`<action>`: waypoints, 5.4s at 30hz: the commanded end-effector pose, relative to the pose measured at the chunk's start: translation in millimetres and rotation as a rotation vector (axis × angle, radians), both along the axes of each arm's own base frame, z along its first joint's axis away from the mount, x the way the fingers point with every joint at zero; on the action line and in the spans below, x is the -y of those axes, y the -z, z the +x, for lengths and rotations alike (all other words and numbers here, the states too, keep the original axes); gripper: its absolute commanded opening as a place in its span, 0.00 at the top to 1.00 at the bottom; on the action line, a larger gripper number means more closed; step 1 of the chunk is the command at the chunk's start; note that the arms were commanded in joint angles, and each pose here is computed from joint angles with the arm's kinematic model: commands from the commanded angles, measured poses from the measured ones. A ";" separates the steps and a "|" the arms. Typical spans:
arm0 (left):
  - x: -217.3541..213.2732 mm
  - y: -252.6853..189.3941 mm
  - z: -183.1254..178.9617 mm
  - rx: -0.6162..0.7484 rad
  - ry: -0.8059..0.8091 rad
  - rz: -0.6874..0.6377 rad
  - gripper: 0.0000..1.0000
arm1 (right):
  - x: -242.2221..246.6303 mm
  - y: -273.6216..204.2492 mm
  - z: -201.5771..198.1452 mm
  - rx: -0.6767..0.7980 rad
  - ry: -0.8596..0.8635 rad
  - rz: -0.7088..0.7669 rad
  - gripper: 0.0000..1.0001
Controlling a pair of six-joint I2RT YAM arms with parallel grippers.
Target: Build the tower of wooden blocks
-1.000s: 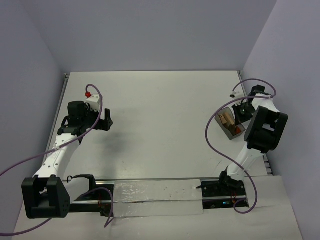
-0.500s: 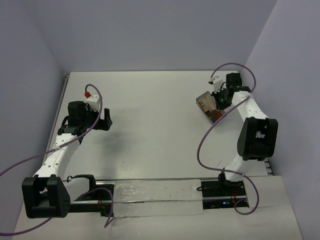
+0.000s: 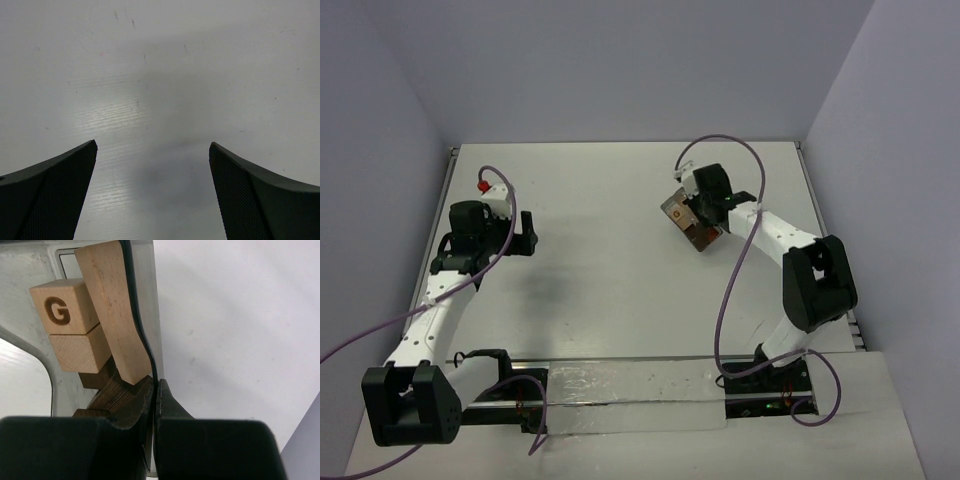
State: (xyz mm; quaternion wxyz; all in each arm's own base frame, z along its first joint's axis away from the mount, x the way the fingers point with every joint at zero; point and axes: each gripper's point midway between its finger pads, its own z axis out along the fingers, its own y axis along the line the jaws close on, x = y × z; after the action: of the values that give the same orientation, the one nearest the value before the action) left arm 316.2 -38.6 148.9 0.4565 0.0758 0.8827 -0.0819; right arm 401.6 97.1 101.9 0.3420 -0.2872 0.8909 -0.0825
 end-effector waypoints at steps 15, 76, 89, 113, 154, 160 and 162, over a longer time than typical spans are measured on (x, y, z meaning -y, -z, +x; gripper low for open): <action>-38.7 -39.8 8.6 0.079 -0.213 -0.003 0.01 | -80.7 -75.7 -5.5 0.604 0.046 -0.171 1.00; -64.7 -39.8 1.9 0.067 -0.268 -0.049 0.01 | -206.8 -66.0 -72.0 1.079 -0.213 -0.624 1.00; -63.2 -42.5 4.8 0.076 -0.260 -0.059 0.01 | -216.9 -76.7 -74.5 1.100 -0.204 -0.591 1.00; -60.8 -39.8 6.3 0.068 -0.247 -0.067 0.01 | -203.9 -104.1 -69.1 1.119 -0.127 -0.544 1.00; -56.8 -42.0 7.8 0.071 -0.216 -0.071 0.01 | -159.1 -134.8 -45.3 1.133 -0.019 -0.563 1.00; -56.8 -42.0 9.9 0.073 -0.217 -0.077 0.01 | -159.2 -136.7 -45.4 1.131 -0.006 -0.562 1.00; -56.3 -41.2 10.6 0.062 -0.214 -0.080 0.01 | -167.2 -136.4 -56.6 1.152 -0.064 -0.542 1.00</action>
State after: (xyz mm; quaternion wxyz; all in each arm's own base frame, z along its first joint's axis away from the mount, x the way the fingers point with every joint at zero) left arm 315.8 17.1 169.0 0.4645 -0.0446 0.8824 -0.0608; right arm 374.8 262.3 163.8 0.5069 -0.4742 0.4972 -0.5206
